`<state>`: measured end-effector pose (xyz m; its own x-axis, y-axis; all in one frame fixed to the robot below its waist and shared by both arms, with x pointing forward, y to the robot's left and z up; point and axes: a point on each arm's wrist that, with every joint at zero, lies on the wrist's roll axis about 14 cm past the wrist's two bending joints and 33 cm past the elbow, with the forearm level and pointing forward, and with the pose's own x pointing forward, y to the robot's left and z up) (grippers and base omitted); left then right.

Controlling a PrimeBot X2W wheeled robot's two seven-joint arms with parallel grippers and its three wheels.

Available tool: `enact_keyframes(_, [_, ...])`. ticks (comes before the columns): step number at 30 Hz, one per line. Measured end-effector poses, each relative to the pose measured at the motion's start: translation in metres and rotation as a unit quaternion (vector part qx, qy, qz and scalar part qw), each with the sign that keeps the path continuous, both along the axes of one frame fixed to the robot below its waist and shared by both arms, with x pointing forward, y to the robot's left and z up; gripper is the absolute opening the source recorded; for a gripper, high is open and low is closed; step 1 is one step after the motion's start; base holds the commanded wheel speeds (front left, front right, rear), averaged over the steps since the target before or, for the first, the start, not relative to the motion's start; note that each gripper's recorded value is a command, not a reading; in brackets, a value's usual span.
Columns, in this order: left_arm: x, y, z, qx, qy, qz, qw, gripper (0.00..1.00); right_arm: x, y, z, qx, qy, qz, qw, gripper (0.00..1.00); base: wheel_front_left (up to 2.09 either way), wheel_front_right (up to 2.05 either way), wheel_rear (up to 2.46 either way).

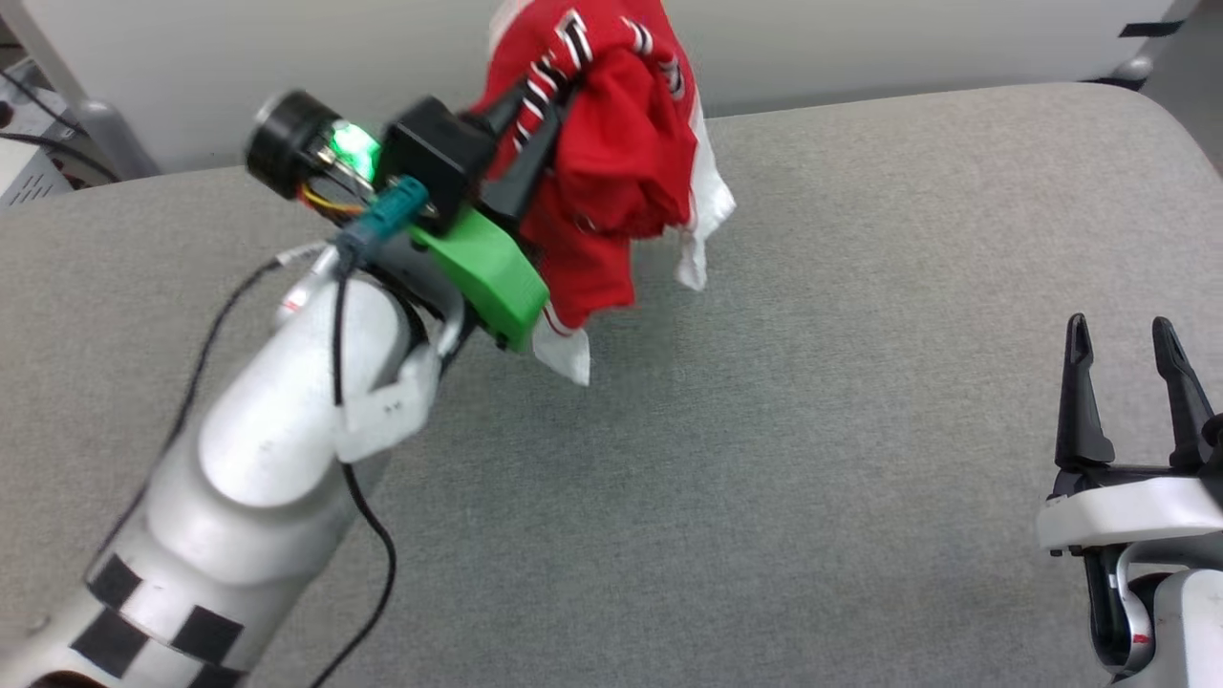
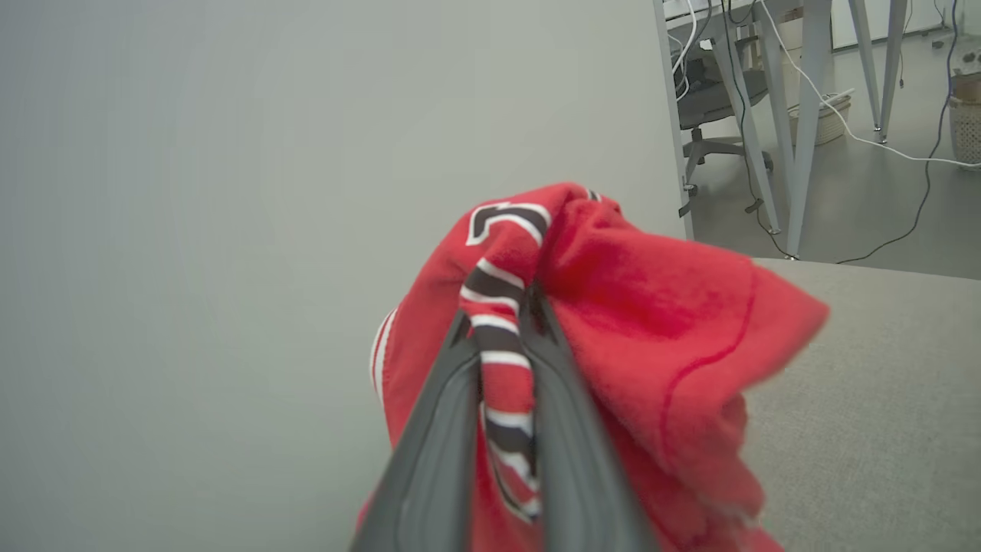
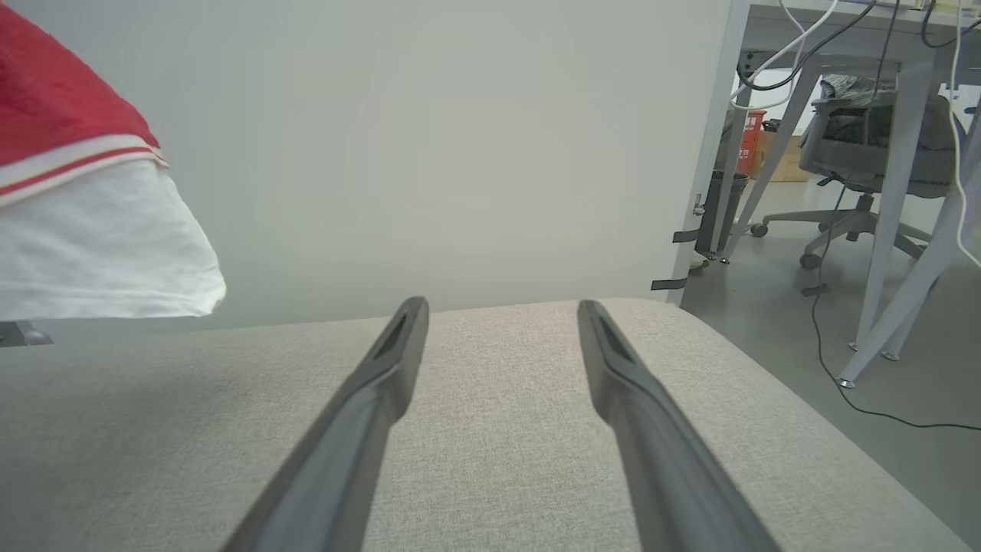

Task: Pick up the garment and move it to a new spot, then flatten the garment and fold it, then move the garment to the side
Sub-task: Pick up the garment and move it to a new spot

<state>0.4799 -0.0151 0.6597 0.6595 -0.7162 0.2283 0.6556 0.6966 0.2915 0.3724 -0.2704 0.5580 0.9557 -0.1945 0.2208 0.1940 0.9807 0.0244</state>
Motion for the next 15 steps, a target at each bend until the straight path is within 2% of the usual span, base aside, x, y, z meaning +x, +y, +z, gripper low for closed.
enact_keyframes(4, [-0.018, -0.038, -0.063, 0.008, 0.074, -0.041, 0.996, 0.0, -0.007, -0.01, -0.001, -0.003, 0.004, -0.017, 1.0, 1.0, 0.0, 0.0, 0.0])
enact_keyframes(9, [-0.057, -0.069, -0.156, 0.045, 0.177, -0.077, 0.98, 0.0, -0.008, -0.016, -0.009, -0.005, 0.016, -0.025, 1.0, 1.0, 0.0, 0.0, 0.0])
enact_keyframes(14, [-0.089, -0.09, -0.193, 0.06, 0.224, -0.103, 0.967, 0.0, -0.003, -0.012, -0.014, -0.005, 0.023, -0.019, 1.0, 1.0, 0.0, 0.0, 0.0])
enact_keyframes(15, [-0.093, -0.092, -0.2, 0.067, 0.23, -0.105, 0.965, 0.29, -0.002, -0.01, -0.014, -0.004, 0.024, -0.016, 1.0, 1.0, 0.0, 0.0, 0.0])
